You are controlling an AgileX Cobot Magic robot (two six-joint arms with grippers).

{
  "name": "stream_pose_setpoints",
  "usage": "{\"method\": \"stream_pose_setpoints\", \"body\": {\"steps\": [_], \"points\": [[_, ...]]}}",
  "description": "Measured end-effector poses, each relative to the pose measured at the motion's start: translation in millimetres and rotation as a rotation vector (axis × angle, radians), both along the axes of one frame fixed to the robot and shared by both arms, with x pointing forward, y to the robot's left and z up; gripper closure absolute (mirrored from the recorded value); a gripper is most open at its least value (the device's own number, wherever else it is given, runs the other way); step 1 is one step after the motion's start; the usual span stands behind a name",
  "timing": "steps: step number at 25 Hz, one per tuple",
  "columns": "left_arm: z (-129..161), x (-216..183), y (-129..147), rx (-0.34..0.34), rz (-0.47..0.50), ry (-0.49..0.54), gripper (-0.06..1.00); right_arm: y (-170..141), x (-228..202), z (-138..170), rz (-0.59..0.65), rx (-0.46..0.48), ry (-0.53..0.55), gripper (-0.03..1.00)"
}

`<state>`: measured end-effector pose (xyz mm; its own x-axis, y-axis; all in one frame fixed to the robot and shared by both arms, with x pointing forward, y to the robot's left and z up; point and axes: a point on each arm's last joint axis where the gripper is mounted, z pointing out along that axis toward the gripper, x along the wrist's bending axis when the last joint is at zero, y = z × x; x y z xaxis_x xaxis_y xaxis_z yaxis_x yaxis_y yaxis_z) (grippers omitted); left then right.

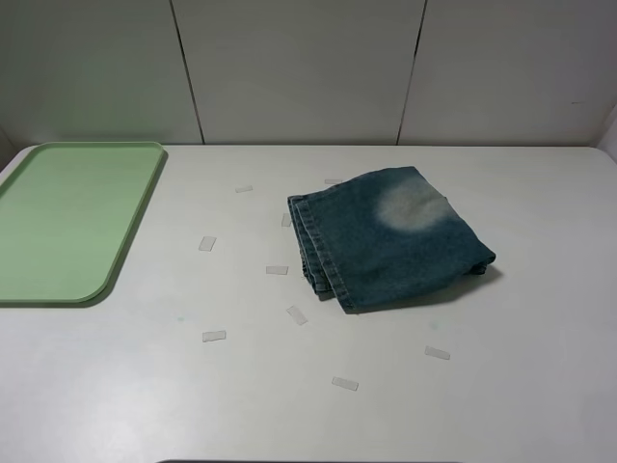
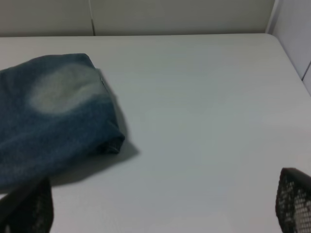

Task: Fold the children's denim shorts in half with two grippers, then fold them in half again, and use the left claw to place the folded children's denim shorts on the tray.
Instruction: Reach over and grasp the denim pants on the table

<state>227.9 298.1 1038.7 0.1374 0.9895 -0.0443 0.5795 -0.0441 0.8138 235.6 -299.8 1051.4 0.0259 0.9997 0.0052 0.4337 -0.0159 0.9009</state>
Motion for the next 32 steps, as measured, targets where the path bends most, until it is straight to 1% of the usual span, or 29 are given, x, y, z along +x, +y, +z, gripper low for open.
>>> {"method": "stream_pose_setpoints", "body": {"steps": [32], "points": [[0.0,0.0,0.0,0.000,0.000,0.000,0.00,1.2,0.0,0.0,0.009,0.013,0.000,0.27]]}}
